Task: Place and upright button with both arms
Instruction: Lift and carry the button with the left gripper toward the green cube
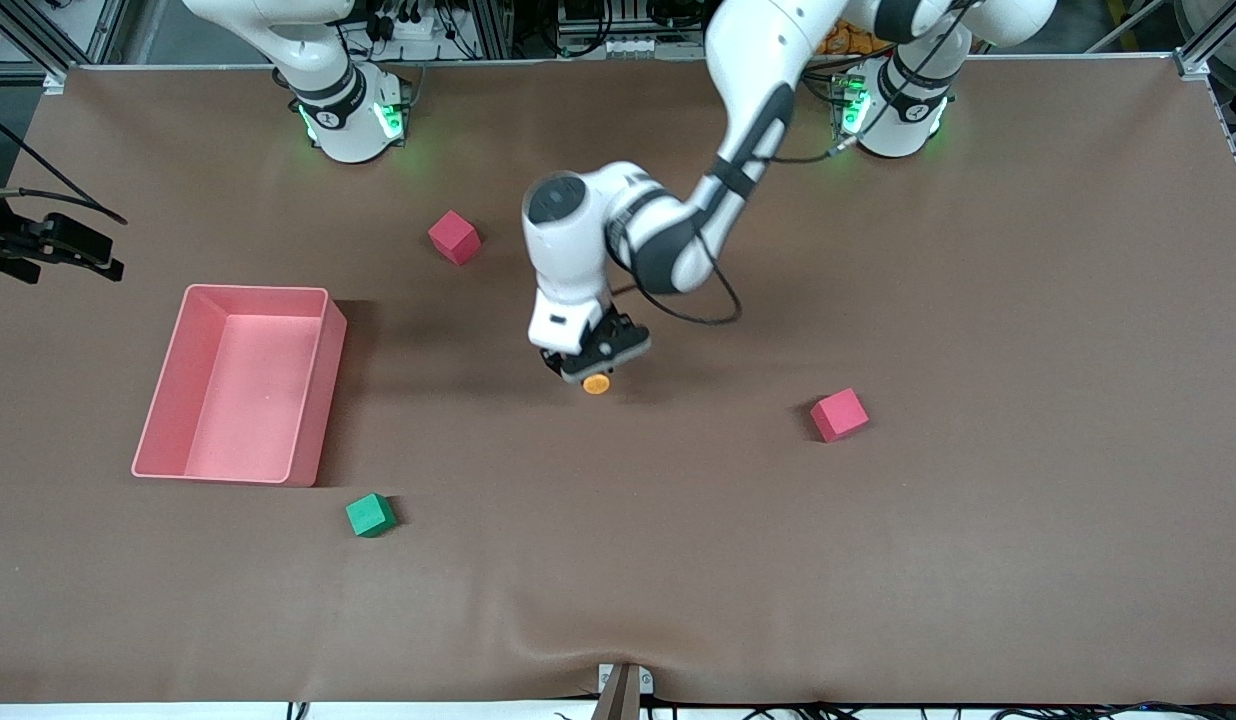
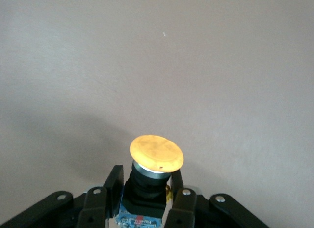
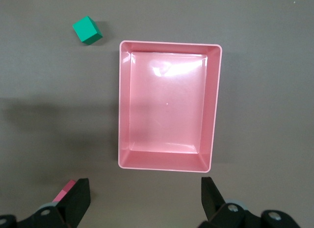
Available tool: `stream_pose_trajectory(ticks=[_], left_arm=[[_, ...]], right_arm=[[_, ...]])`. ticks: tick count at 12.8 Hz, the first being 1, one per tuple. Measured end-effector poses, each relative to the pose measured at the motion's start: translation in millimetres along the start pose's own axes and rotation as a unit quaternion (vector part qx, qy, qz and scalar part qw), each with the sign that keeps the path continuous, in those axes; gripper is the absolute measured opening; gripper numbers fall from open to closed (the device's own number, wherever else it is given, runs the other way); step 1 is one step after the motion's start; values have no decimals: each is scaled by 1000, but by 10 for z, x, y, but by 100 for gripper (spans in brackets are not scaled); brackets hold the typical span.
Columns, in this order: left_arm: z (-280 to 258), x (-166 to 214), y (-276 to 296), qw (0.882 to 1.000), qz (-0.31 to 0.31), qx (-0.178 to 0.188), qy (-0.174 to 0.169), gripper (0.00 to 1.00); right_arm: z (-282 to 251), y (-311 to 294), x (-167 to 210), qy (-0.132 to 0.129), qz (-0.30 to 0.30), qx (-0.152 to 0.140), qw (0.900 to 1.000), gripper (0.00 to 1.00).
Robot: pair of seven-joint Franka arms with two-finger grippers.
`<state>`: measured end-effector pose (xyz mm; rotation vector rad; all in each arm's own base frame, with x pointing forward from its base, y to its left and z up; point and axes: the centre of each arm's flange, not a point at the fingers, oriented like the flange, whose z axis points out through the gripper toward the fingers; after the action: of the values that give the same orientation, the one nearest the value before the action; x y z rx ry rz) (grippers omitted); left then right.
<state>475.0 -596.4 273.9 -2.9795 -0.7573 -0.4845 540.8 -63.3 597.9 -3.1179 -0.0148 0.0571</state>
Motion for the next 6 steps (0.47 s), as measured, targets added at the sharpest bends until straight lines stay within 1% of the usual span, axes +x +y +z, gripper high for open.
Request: stream_pose_trajectory(ticks=[2, 3, 5, 6], left_arm=[[32, -343, -77, 996, 0, 44, 81, 44], [47, -479, -101, 992, -12, 51, 114, 44], [76, -691, -139, 984, -39, 57, 162, 44], [78, -779, -157, 981, -53, 59, 178, 44]], right_arm=[[-92, 2, -3, 9, 0, -1, 1000, 100], [-148, 4, -7, 15, 0, -2, 1000, 100], [-251, -3, -9, 26, 0, -3, 1000, 100], [-293, -8, -10, 30, -1, -3, 1000, 100]])
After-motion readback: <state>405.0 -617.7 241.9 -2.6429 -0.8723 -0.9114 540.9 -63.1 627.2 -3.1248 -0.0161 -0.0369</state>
